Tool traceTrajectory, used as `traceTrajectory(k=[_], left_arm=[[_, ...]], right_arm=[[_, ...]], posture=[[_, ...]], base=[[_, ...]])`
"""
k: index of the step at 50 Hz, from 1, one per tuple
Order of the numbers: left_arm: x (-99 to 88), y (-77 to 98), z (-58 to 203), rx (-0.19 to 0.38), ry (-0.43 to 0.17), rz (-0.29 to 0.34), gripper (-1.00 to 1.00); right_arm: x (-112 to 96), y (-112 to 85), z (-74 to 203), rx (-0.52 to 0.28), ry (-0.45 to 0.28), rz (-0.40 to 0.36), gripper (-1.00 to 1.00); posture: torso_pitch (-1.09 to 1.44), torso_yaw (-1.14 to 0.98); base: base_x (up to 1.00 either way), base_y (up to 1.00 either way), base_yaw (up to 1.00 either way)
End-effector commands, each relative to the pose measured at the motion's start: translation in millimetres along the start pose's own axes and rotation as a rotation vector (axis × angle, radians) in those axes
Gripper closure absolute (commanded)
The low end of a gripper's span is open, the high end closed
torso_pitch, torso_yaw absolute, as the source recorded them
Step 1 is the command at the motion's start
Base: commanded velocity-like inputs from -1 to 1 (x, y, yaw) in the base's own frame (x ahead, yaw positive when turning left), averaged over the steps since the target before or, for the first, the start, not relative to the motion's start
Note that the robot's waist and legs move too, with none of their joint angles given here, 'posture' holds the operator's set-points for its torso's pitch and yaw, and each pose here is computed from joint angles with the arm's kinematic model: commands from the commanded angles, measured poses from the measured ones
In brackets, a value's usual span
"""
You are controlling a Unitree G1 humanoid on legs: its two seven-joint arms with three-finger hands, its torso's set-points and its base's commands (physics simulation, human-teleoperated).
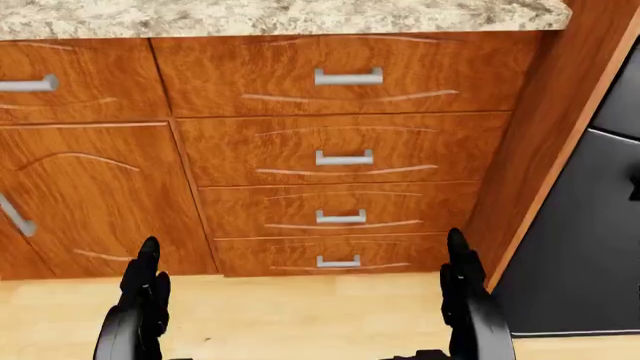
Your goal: Close the lid of the electric kettle.
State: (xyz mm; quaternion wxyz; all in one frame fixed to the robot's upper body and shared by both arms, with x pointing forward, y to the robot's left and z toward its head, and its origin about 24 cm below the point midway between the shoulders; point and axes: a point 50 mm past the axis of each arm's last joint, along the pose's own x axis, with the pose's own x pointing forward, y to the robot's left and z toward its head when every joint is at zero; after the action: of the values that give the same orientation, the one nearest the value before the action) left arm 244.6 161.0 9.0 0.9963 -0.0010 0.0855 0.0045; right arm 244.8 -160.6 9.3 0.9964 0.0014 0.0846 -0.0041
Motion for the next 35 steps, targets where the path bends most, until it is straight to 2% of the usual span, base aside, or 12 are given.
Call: traceTrajectory(k=[1, 17, 19, 20, 22, 25, 26, 27, 28, 29, 32, 35], left_arm=[[7.5, -0.8, 32.7, 0.009, -0.173, 0.005, -1.0], [9.5, -4.4, 35.2, 0.02, -0.164, 0.01, -1.0], [12.0, -11.5, 76.6, 0.053, -0.24, 0.018, -1.0], [13.3, -12.7, 93.3, 0.035, -0.256, 0.006, -1.0], [20.4, -10.4, 106.8, -0.021, -0.224, 0.013, -1.0], [42.4, -20.4, 124.1, 0.057, -0.21, -0.021, -1.0], [50.2, -23.0, 132.8, 0.048, -0.185, -0.013, -1.0], [54.9, -28.0, 146.6, -0.036, -0.153, -0.024, -1.0], [56.1, -31.0, 153.9, -0.045, -0.157, -0.028, -1.0], [58.3, -38.6, 172.3, -0.039, -0.185, -0.033, -1.0], [57.2, -45.8, 222.5, -0.092, -0.239, -0.032, -1.0], [55.9, -32.6, 262.1, -0.105, -0.287, 0.003, -1.0]], right_arm=[[4.9, 4.5, 31.6, -0.031, -0.165, 0.038, -1.0], [7.6, 6.9, 27.3, -0.036, -0.112, 0.03, -1.0], [13.8, 14.1, 38.9, -0.028, -0.096, 0.031, -1.0], [17.7, 16.8, 49.2, -0.034, -0.098, 0.029, -1.0], [23.5, 19.7, 60.5, -0.018, -0.089, 0.027, -1.0], [41.0, 10.6, 121.1, -0.026, -0.194, -0.053, -1.0], [49.1, 8.7, 132.7, -0.07, -0.209, -0.081, -1.0], [55.2, 9.9, 143.1, -0.075, -0.215, -0.071, -1.0], [59.1, 8.8, 146.8, -0.086, -0.216, -0.08, -1.0], [64.1, 7.5, 158.0, -0.085, -0.22, -0.083, -1.0], [69.7, 7.9, 195.2, -0.099, -0.254, -0.074, -1.0], [69.8, 2.7, 223.4, -0.053, -0.281, -0.08, -1.0]], posture=[[0.0, 0.0], [0.0, 0.0], [0.0, 0.0], [0.0, 0.0], [0.0, 0.0], [0.0, 0.0], [0.0, 0.0], [0.0, 0.0], [0.0, 0.0], [0.0, 0.0], [0.0, 0.0], [0.0, 0.0]], base=[[0.0, 0.0, 0.0], [0.0, 0.0, 0.0], [0.0, 0.0, 0.0], [0.0, 0.0, 0.0], [0.0, 0.0, 0.0], [0.0, 0.0, 0.0], [0.0, 0.0, 0.0], [0.0, 0.0, 0.0], [0.0, 0.0, 0.0], [0.0, 0.0, 0.0], [0.0, 0.0, 0.0], [0.0, 0.0, 0.0]])
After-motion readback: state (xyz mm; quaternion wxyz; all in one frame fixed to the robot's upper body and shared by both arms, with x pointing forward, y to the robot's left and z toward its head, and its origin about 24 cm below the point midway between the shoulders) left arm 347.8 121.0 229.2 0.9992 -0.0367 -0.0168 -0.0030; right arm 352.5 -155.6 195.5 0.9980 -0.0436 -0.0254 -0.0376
